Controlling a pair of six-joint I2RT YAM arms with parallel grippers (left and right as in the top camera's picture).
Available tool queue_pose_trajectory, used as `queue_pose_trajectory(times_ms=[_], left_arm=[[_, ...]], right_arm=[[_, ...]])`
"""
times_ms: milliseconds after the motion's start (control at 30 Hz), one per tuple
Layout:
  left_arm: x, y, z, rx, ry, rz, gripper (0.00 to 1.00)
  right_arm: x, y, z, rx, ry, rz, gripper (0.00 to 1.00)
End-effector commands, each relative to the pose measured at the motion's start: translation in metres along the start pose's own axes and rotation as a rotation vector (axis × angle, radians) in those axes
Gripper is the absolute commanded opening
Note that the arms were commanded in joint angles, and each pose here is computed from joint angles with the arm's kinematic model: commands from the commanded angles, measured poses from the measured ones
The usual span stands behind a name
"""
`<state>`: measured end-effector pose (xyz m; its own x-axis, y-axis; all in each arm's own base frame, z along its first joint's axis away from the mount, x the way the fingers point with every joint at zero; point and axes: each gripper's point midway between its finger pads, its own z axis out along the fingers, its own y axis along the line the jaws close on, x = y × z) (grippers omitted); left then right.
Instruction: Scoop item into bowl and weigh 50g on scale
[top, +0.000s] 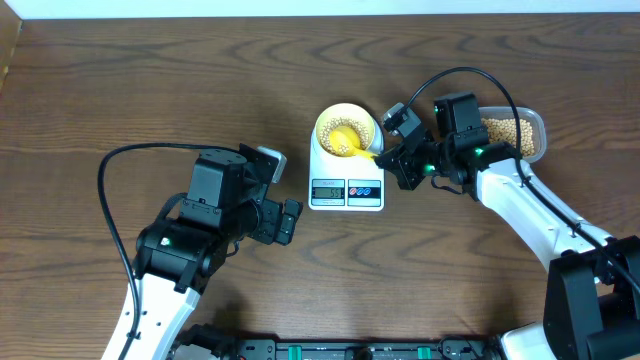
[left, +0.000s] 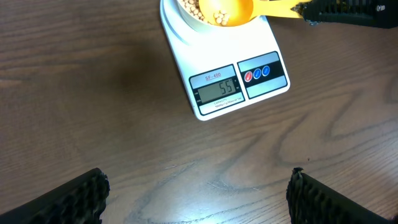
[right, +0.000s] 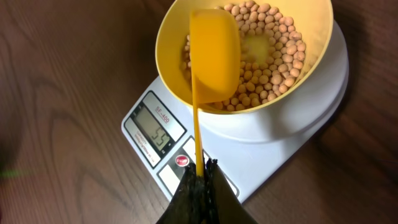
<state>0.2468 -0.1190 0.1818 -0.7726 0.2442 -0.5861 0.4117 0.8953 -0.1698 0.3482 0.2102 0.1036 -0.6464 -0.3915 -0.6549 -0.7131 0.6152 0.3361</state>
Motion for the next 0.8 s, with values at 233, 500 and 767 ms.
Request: queue_pose_trajectory(times_ms=[233,500,767], left_arm=[[0.0,0.001,0.0,-0.009,-0.002,0.004,0.94],[0.0,0.001,0.0,-0.009,-0.002,0.004,0.94],[0.0,0.001,0.0,-0.009,-0.002,0.004,0.93]], right_arm=[[-0.021,-0.001,-0.011,0.04,-0.056,-0.051,0.01],[-0.035,-0.003,-0.021,0.067,-0.108,-0.081,0.01],[-0.043,0.0,-0.031,0.072,-0.14,-0.031,0.01]])
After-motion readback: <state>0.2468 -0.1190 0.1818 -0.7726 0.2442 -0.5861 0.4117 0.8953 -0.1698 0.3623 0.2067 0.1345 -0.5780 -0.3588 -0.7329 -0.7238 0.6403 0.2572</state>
